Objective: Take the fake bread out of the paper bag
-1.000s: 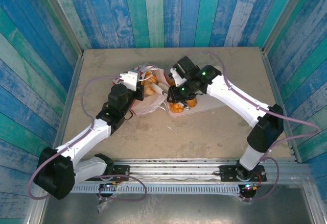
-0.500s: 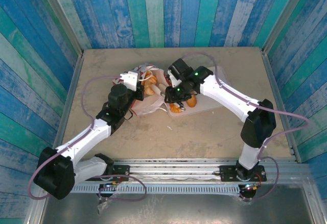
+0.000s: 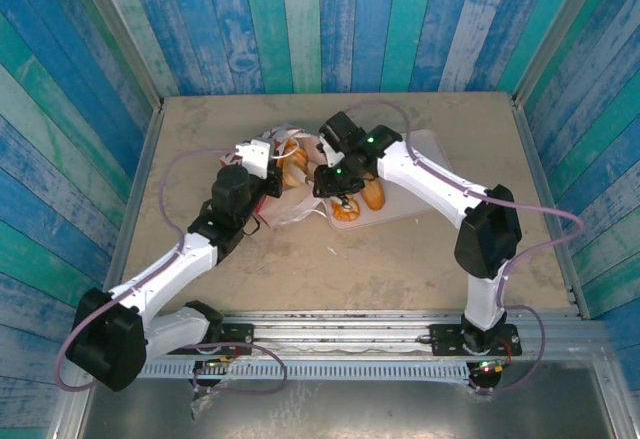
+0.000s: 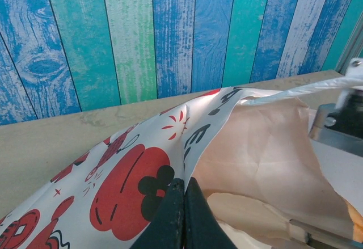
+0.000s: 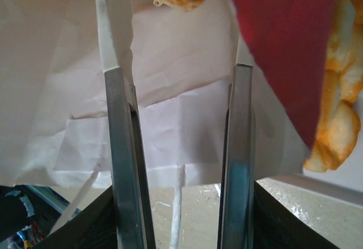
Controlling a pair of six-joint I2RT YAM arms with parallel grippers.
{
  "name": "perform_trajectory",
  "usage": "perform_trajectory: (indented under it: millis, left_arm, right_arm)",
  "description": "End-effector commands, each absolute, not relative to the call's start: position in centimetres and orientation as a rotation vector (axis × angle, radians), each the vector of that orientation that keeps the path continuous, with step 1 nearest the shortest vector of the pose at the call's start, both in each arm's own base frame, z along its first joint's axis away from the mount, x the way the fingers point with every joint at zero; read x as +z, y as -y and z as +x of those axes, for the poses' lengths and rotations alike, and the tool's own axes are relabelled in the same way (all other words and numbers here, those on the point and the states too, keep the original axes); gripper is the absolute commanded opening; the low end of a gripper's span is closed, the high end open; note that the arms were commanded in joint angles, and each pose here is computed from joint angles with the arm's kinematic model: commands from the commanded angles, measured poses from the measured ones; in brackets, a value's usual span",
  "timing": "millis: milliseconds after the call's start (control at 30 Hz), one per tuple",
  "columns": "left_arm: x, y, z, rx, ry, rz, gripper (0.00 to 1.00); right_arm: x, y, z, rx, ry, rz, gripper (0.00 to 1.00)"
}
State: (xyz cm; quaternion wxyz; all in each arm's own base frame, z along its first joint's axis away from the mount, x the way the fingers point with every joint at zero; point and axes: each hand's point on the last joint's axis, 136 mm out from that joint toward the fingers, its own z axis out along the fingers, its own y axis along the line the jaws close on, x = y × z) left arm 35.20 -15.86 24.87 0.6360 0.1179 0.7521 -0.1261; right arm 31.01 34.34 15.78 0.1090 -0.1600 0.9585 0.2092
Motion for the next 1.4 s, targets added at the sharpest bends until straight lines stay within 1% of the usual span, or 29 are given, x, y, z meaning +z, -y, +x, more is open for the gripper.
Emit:
perform_trajectory:
  millis: [0, 200, 433, 767, 967, 1100, 1367]
  left_arm:
    - [24.9, 15.9, 34.9, -0.295, -1.715, 0.273, 0.0]
    - [25.0, 15.9, 34.9, -0.296, -1.715, 0.273, 0.0]
    - [25.0, 16.0, 34.9, -0.304, -1.711, 0.275, 0.0]
    - [24.9, 16.2, 34.9, -0.314, -1.711, 0.279, 0.0]
    - [25.1, 16.2, 34.9, -0.315, -1.706, 0.279, 0.0]
    - [25.2, 16.2, 35.0, -0.314, -1.706, 0.281, 0.0]
    - [25.1, 16.2, 35.1, -0.31, -1.71, 0.282, 0.0]
  right_arm:
    - [16.1, -35.2, 31.4, 0.625, -2.804, -0.48, 0.52]
    - [15.4, -34.9, 32.0, 0.559, -2.819, -0.453, 0.55]
    - [14.8, -36.0, 32.2, 0.606, -2.832, -0.472, 0.56]
    - [14.8, -37.6, 32.9, 0.668, -2.822, -0.501, 0.56]
    - [15.0, -38.1, 32.5, 0.713, -2.821, -0.527, 0.52]
    - [15.8, -37.9, 32.3, 0.717, -2.806, -0.545, 0.52]
    - [16.9, -36.3, 32.8, 0.618, -2.796, -0.542, 0.52]
